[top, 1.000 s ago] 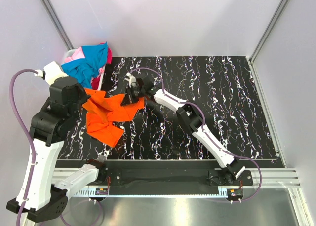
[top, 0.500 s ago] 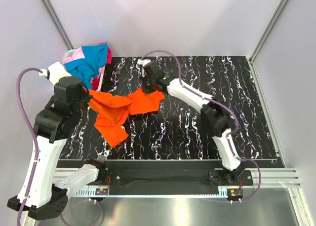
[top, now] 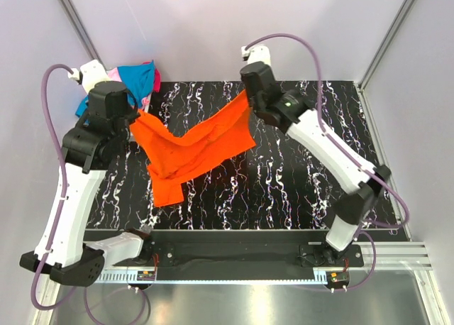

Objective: Fold and stack the t-shirts
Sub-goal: Flatten the tshirt out

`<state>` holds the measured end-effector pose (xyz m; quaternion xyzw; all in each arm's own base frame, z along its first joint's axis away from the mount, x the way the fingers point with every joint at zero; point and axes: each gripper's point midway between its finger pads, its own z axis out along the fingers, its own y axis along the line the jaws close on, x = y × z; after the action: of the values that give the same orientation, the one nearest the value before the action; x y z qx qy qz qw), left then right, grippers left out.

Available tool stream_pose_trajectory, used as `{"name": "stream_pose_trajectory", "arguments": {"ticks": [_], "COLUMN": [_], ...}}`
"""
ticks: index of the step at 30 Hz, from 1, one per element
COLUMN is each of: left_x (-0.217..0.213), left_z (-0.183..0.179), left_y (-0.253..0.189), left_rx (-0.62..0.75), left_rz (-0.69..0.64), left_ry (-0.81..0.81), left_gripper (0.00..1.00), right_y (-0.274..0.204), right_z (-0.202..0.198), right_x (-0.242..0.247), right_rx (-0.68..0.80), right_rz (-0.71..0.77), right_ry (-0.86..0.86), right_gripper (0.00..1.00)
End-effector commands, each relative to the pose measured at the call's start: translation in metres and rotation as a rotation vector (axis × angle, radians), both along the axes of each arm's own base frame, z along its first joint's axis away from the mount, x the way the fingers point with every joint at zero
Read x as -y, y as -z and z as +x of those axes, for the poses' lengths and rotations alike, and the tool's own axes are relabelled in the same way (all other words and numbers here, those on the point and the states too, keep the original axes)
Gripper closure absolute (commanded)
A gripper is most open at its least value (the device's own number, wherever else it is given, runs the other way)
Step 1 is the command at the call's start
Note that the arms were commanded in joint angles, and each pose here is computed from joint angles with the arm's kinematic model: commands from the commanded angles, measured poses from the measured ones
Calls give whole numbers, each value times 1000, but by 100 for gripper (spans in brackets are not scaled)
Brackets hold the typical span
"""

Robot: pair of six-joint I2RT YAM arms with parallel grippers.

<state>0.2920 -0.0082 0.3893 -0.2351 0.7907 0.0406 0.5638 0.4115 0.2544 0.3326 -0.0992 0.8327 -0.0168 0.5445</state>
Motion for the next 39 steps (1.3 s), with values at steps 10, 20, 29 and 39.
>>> {"name": "stream_pose_trajectory", "arguments": {"ticks": [10, 20, 29, 39], "left_x": [-2, 23, 49, 39], "left_z": [31, 74, 110, 63], "left_y": [-108, -140, -179, -204], "left_rx": [288, 362, 437, 502], "left_rz": [33, 14, 0, 34], "left_ry": [28, 160, 313, 335], "left_gripper": [100, 100, 100, 100], "right_y": [-124, -123, -119, -170], "right_z": [-69, -71, -38, -73], "right_x": [141, 171, 196, 216], "right_rx": [276, 289, 277, 378], "right_rz": [-19, -60, 7, 92], "right_ry": [391, 502, 542, 478], "right_gripper": [100, 100, 100, 100]}}
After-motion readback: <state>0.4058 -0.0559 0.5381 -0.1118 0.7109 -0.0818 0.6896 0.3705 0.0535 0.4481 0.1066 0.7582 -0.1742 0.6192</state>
